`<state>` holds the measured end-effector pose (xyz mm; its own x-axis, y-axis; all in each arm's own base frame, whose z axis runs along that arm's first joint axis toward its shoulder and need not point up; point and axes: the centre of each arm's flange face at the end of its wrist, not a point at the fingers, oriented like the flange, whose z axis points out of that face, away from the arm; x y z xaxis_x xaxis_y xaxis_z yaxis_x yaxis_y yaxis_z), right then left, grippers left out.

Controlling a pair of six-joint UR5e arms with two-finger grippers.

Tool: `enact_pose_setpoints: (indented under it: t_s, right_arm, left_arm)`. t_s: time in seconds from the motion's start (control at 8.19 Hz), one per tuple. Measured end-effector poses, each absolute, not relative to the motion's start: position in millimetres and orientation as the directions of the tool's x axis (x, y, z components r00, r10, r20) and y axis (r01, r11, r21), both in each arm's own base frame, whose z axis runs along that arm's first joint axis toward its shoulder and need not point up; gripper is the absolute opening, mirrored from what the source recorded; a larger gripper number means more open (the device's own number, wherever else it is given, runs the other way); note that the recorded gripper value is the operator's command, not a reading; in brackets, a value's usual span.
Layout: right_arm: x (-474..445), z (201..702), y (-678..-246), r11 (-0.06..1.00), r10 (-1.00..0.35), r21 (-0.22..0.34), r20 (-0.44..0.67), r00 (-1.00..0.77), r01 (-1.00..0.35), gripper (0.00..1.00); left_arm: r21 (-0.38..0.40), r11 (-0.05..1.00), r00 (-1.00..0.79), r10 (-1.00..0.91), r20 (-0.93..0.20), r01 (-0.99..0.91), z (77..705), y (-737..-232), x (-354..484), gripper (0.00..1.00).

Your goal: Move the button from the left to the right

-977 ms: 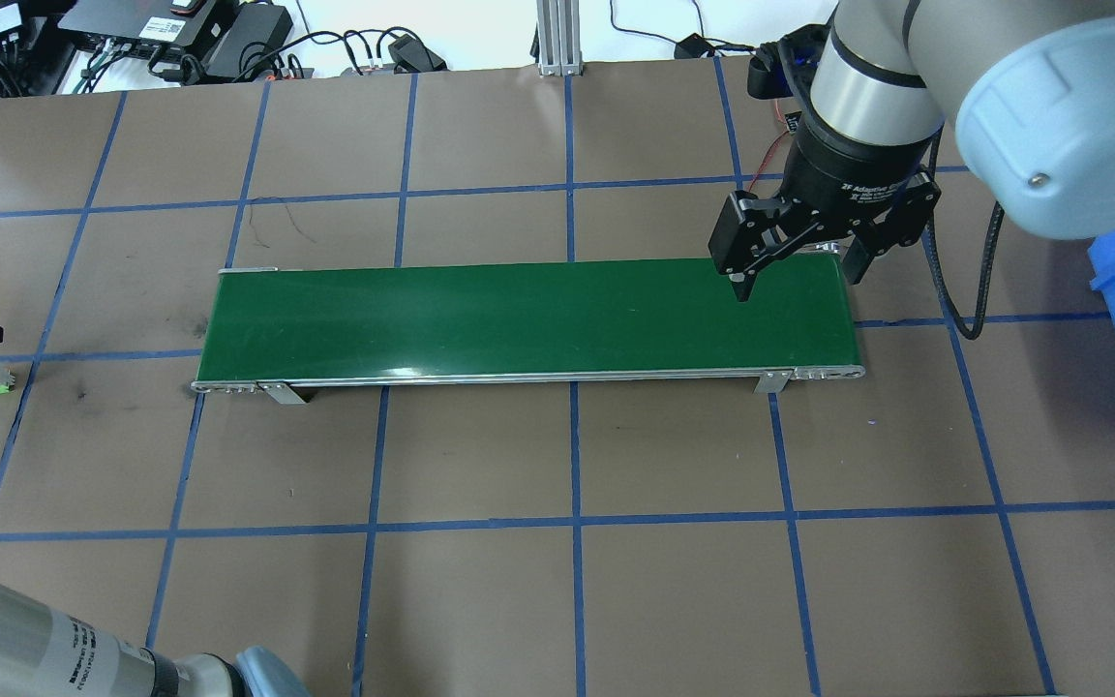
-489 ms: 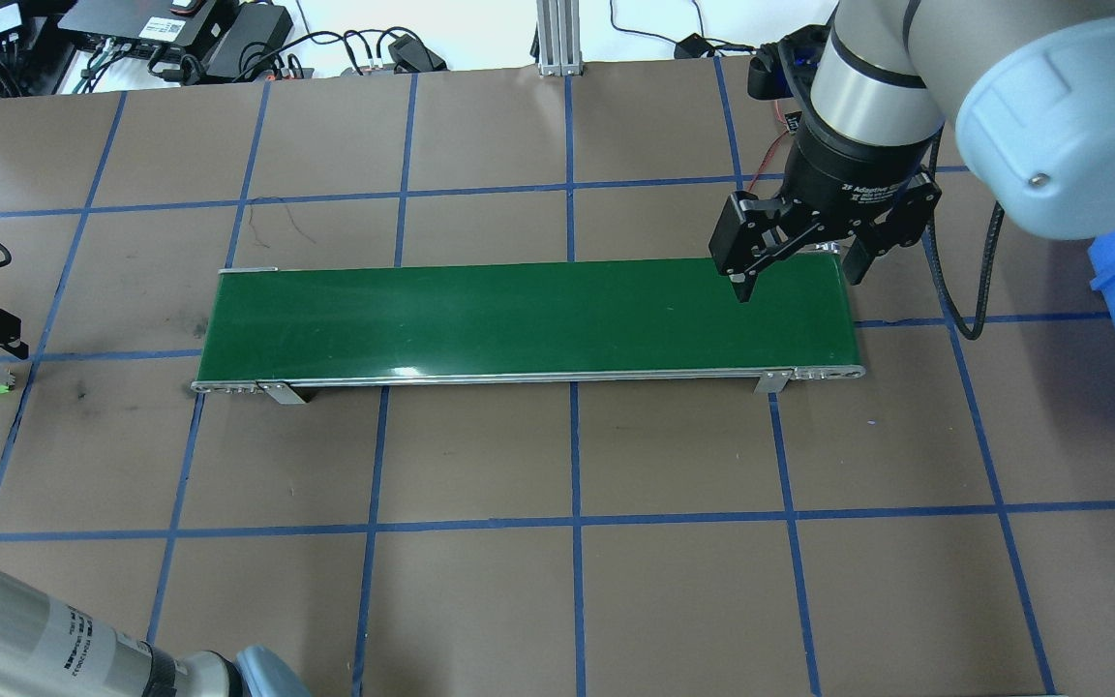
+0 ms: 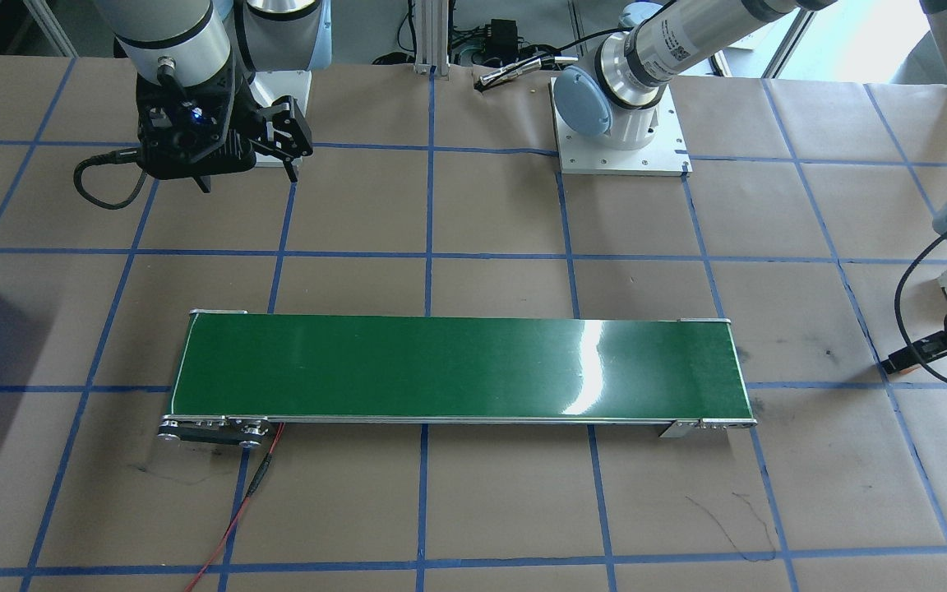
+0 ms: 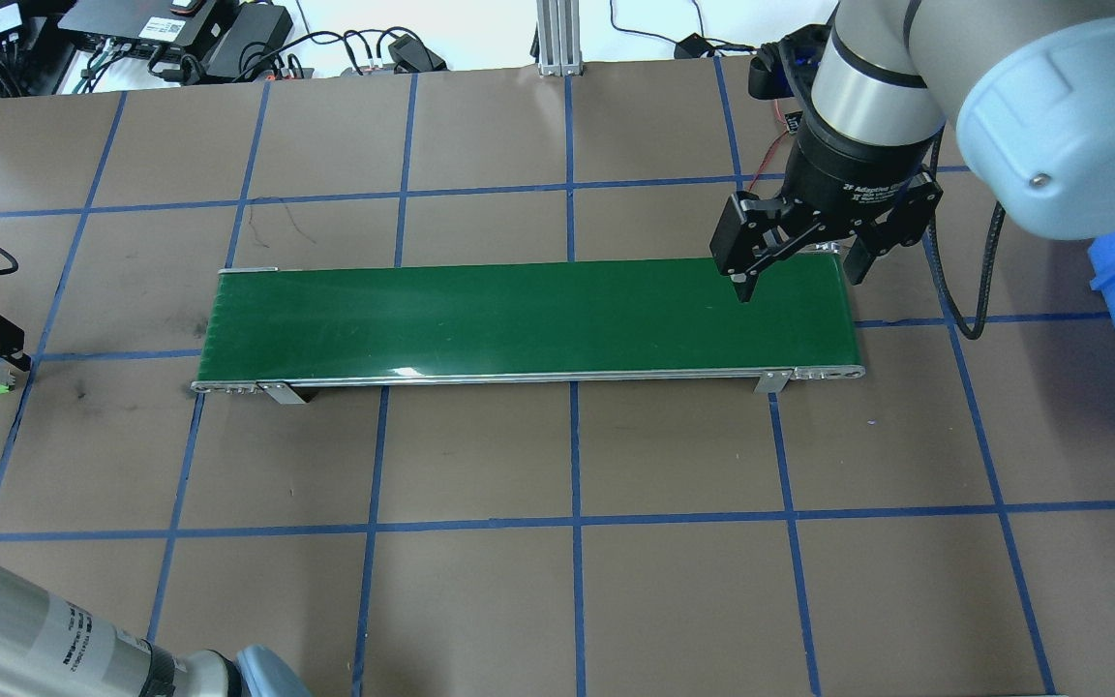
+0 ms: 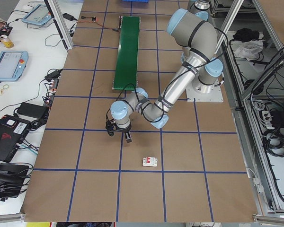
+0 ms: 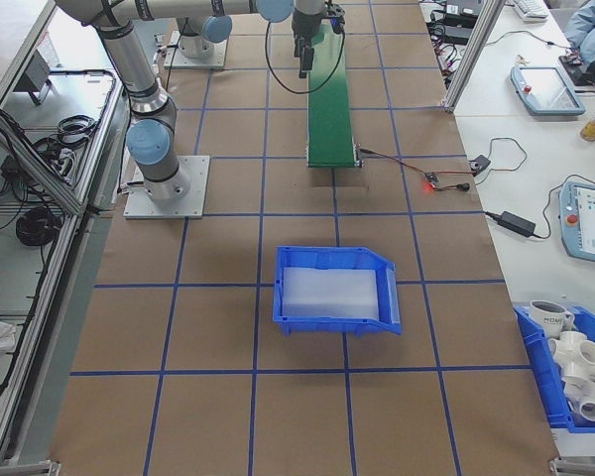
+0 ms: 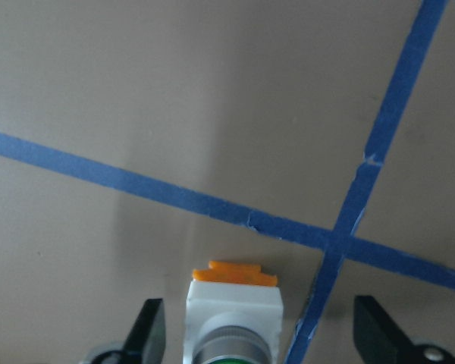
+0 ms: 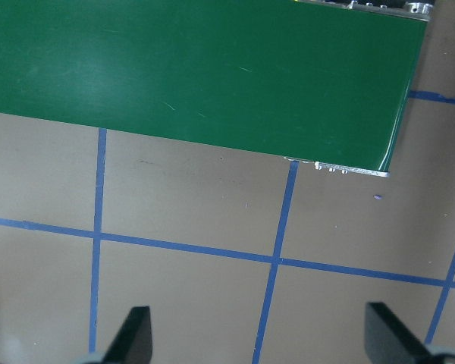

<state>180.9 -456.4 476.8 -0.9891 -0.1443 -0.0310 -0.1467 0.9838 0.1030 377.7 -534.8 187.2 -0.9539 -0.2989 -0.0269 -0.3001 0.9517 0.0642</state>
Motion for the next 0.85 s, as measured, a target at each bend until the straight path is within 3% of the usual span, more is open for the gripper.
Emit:
enact_pose_setpoints:
  t_s: [0.49,0.85]
  right_arm:
    - [181,477,-457,0.983,-0.149,0.102,-0.030,-0.988,-0.152,1.00]
    - [181,477,-457,0.982,-0.156,0.102,-0.032,-0.987,-0.158,1.00]
  left_arm:
    - [0.061,0.953,-0.955,-0.294,-0.036,-0.296,194,-534,380,0.00]
    - [0.086,0.958,-0.962,-0.272,-0.020,-0.273,256,-524,357,0.00]
